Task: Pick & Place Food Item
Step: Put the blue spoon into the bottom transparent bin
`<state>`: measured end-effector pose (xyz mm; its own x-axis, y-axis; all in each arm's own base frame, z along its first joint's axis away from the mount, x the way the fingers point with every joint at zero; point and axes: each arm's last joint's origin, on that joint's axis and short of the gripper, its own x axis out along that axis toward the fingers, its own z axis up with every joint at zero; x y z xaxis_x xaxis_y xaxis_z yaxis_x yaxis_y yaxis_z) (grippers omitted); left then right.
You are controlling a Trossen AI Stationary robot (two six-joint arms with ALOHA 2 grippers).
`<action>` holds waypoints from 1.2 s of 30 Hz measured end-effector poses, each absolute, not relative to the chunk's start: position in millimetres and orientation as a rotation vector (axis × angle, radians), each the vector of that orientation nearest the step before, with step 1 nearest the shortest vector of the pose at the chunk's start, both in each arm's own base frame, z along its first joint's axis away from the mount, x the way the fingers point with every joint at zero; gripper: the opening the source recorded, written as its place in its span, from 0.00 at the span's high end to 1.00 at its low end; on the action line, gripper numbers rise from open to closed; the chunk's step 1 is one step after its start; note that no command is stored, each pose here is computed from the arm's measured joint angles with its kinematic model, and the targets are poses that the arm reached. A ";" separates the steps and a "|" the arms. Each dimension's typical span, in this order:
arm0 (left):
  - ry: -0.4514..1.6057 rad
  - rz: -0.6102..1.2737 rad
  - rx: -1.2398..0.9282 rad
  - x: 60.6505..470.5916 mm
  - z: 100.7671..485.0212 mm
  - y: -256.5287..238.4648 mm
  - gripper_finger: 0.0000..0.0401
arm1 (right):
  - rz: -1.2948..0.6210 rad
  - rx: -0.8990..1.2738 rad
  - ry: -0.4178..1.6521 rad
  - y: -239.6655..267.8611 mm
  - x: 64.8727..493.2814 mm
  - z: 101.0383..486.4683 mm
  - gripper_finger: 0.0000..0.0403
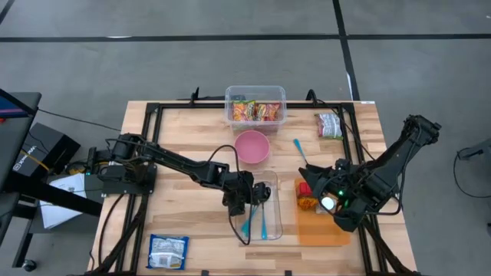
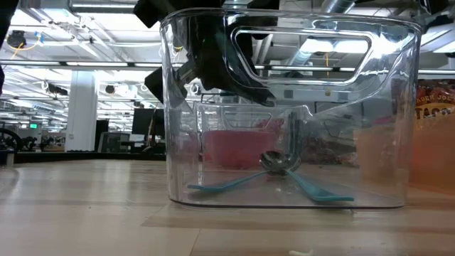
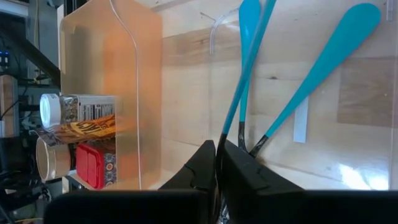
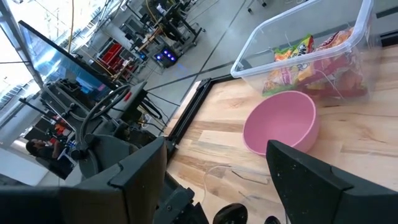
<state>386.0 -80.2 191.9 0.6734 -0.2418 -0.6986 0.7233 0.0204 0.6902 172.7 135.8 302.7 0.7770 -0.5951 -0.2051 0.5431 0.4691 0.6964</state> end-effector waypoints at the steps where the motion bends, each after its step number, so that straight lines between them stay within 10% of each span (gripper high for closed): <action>1: 0.446 -0.788 1.355 386.0 191.9 -80.2 0.95 | -0.698 0.827 -0.069 135.8 172.6 302.7 0.34; 24: 0.354 -0.474 1.365 387.0 236.7 -76.3 0.73 | -0.701 0.820 -0.067 135.3 172.0 302.3 0.34; 36: 0.031 0.049 0.616 333.7 363.4 -58.5 0.72 | -0.717 0.826 -0.042 131.3 174.4 301.8 0.34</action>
